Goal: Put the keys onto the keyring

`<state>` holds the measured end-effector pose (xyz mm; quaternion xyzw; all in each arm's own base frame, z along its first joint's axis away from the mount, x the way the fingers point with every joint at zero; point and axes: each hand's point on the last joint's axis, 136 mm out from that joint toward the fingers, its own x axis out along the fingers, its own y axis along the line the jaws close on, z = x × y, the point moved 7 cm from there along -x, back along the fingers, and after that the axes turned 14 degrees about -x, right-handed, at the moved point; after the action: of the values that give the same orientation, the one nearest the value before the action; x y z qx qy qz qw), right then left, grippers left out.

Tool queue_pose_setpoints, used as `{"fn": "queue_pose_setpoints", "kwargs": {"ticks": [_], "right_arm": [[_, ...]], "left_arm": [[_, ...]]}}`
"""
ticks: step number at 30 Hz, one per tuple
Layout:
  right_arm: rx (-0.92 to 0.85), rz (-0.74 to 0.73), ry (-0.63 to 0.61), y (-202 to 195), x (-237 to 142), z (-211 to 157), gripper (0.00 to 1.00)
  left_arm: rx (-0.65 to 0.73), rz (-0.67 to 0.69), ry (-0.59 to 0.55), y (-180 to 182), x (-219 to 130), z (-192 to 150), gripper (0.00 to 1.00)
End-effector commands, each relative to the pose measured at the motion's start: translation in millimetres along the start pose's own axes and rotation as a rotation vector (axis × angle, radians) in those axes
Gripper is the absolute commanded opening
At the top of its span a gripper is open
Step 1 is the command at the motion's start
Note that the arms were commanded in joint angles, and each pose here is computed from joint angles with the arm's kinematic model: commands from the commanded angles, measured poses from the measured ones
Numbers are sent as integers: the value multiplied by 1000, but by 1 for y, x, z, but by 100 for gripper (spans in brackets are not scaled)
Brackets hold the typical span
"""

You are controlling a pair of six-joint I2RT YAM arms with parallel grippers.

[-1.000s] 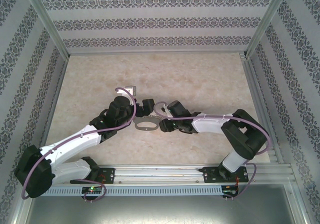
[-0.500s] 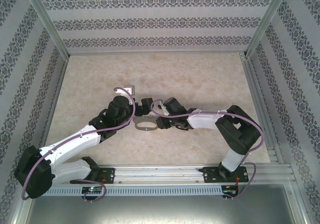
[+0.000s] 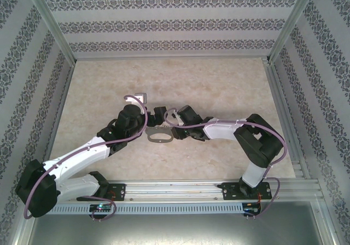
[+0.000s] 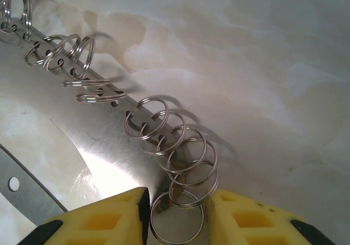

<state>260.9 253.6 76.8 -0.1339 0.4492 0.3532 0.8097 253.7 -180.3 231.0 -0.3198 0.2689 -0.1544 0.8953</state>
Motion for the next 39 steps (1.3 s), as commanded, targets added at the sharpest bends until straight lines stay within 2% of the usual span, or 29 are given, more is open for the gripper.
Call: {"fn": "queue_pose_setpoints", "kwargs": {"ticks": [1,16,18,23,26,32,39], "right_arm": [[-43,-28,10,2,3,4,31],[-67,-6,5,5,-1,5,7],[-67,-2,4,5,-2,5,6],[-31,-3,-33,6,-14,9,26],[9,4,-69,6,-27,12,32],[128,-27,-109,-1,-44,10,34],[225,-43,-68,-6,-38,-6,32]], "left_arm": [[3,-29,-6,-3,-3,3,100],[-5,-33,-4,-2,-2,2,100],[-5,-34,-5,-2,-2,2,100],[-6,-41,-4,-4,-2,3,100],[-7,-44,-5,-4,-2,3,100],[-8,-48,-9,-5,-2,3,100],[-3,-48,-7,-5,-3,3,100]]}}
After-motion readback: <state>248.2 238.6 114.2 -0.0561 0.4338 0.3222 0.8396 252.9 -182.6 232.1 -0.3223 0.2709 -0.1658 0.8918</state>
